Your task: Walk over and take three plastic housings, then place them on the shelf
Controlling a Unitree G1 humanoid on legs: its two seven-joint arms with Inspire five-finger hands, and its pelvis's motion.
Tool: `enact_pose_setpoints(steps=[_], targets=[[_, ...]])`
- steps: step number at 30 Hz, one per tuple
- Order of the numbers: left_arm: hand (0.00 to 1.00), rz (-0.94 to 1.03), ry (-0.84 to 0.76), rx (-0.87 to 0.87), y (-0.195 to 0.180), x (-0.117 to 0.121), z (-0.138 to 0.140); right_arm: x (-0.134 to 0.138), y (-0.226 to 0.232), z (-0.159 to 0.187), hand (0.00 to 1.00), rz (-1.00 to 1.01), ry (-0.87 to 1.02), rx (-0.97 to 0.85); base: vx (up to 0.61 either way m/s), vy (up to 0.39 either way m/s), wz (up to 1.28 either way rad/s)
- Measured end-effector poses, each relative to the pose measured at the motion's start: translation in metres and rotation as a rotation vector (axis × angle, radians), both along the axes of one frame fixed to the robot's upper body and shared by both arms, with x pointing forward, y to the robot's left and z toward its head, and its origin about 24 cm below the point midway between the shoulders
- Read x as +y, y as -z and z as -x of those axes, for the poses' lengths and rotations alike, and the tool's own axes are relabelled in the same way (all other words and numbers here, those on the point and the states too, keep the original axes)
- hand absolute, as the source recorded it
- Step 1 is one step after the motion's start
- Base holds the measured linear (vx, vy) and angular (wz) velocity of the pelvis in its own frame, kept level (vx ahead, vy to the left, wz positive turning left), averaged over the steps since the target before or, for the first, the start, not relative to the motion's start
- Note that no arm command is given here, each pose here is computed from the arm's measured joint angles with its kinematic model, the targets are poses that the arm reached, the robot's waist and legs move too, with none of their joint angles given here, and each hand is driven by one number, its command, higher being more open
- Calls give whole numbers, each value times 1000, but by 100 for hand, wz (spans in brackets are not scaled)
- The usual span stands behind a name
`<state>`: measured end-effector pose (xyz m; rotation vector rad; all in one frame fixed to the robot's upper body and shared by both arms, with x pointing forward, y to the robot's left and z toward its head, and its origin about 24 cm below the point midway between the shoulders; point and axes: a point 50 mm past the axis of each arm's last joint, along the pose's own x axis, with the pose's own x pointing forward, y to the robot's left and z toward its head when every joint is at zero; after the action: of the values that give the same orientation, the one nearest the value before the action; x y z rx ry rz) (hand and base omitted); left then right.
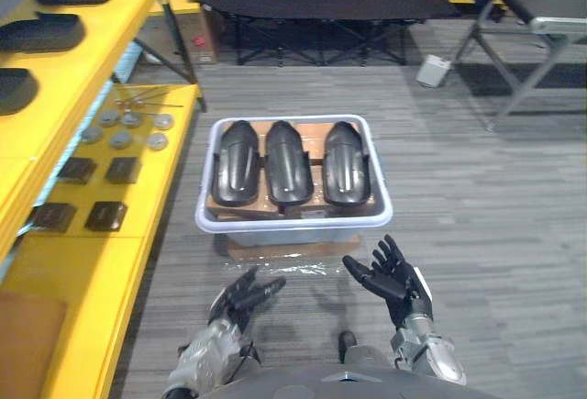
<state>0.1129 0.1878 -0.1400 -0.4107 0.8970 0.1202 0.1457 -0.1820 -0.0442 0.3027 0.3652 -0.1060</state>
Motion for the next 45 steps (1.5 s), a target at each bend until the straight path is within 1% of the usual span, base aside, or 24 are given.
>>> enact_pose_setpoints(steps=[1,2,3,5,6,8,9,10,13,14,16,17,18,21,24,28,30,33,35,36,39,40,43,45], targets=[[100,-9,-4,14,1,5,2,-5,-3,-2,100,10,13,-14,-29,-20,-36],[100,-31,-15,43,3,14,9,-16,-7,-5,100,33,47,-33,-27,-23,-22],[100,-39,-18,56,5,18,12,-24,-10,-6,100,48,70,-42,-28,-18,-11],[100,-48,-24,58,6,24,16,-62,-21,-10,100,134,164,-73,-27,11,8],[100,-47,-23,59,6,24,16,-72,-23,-13,100,160,181,-78,-43,40,13],[100,-49,-31,63,7,25,18,-105,-32,-31,100,239,256,-84,-85,35,28],[100,-51,-47,60,7,27,19,-117,-35,-43,100,262,293,-81,-83,15,36],[100,-53,-54,59,7,28,19,-121,-36,-49,100,269,306,-78,-108,6,34],[100,-66,-90,36,5,34,16,-138,-60,-92,100,279,373,-137,-141,-5,35],[100,-88,-64,36,5,34,12,-143,-80,-114,100,282,403,-188,-237,-7,32],[100,-120,-35,43,6,34,8,-151,-112,-142,100,283,441,-265,-199,-9,26],[100,-104,-78,13,4,33,3,-157,-133,-156,100,288,471,-303,-164,-22,28],[100,-115,-81,-20,1,34,-4,-162,-145,-163,100,292,493,-318,-133,-24,29],[100,-116,-60,-95,-5,28,-23,-161,-179,-186,100,305,491,-368,-55,-8,14],[100,-95,-20,-140,-10,19,-40,-161,-203,-197,100,324,479,-395,12,24,10],[100,-66,-5,-203,-18,13,-62,-164,-207,-204,100,320,498,-346,-9,36,17],[100,-47,1,-229,-22,9,-70,-160,-210,-209,100,330,484,-327,-31,22,21],[100,-12,33,-285,-30,-5,-85,-146,-232,-225,100,415,405,-320,-54,17,6],[100,0,34,-308,-33,-8,-89,-140,-241,-230,100,442,389,-314,-63,-3,8],[100,11,21,-313,-34,-8,-90,-138,-248,-233,100,502,378,-285,-64,-9,9],[100,13,17,-323,-36,-8,-93,-140,-260,-235,100,578,374,-245,-76,-4,3],[100,16,13,-325,-36,-8,-93,-140,-263,-236,0,592,373,-240,-64,1,1],[100,41,-7,-351,-38,-8,-94,-141,-274,-236,0,676,373,-210,-81,-2,4],[100,53,-7,-364,-39,-10,-96,-149,-282,-233,0,759,403,-171,-58,-12,10]])
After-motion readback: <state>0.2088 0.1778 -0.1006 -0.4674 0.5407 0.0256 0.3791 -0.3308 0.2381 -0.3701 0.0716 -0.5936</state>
